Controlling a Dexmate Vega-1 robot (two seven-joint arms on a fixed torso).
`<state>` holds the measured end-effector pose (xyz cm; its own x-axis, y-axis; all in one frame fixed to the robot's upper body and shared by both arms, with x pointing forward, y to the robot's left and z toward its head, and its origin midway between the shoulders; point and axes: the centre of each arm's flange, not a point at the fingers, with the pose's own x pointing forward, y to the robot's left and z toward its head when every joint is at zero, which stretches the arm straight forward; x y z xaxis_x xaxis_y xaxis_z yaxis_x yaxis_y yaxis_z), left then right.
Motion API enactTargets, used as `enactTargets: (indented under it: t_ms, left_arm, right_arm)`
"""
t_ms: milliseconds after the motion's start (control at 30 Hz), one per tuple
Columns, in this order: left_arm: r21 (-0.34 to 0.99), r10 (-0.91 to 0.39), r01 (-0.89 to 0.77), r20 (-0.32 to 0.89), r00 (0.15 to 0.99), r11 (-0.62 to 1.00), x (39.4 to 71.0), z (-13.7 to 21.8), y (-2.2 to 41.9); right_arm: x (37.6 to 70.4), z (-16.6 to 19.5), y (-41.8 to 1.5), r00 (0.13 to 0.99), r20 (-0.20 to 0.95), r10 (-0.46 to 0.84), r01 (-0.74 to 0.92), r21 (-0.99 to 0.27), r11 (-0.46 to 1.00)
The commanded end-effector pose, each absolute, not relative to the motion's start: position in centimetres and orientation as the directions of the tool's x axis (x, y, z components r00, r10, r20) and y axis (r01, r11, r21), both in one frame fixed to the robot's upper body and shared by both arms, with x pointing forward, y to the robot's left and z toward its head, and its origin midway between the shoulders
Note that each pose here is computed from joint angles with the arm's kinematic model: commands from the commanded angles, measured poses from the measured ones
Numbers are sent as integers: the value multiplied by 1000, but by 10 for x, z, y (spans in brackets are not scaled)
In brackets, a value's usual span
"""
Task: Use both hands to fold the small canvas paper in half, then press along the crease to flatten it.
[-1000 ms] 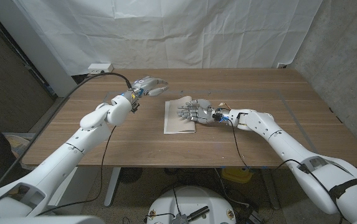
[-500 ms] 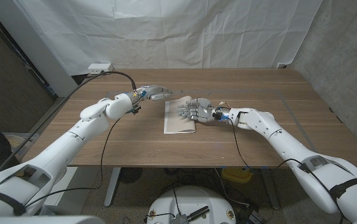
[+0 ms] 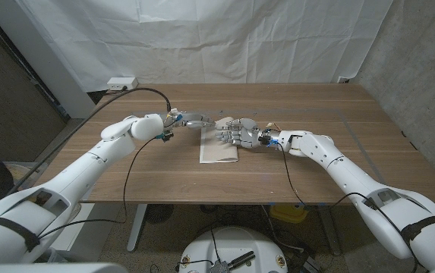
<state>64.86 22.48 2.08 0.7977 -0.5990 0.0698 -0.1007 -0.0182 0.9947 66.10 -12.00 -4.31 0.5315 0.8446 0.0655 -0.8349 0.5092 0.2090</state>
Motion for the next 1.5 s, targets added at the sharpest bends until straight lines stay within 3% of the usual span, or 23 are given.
enactTargets:
  t_ms: [33, 467, 700, 1133, 1500]
  left_arm:
    - [997, -586, -13, -37, 810, -80, 654, 11, 222]
    - [995, -571, 13, -70, 818, -103, 656, 8, 222]
    - [995, -575, 10, -65, 815, -98, 656, 8, 222]
    - [997, -581, 7, -54, 812, -82, 656, 8, 223]
    - [997, -585, 6, -48, 810, -73, 657, 10, 222]
  right_arm:
    - [660, -40, -117, 529, 68, 846, -838, 197, 509]
    - [656, -31, -117, 526, 74, 847, -844, 166, 510]
    - [655, -13, -119, 528, 95, 844, -849, 91, 521]
    - [653, 24, -123, 642, 215, 736, -711, -193, 676]
    - [654, 41, -113, 726, 201, 658, -511, -482, 712]
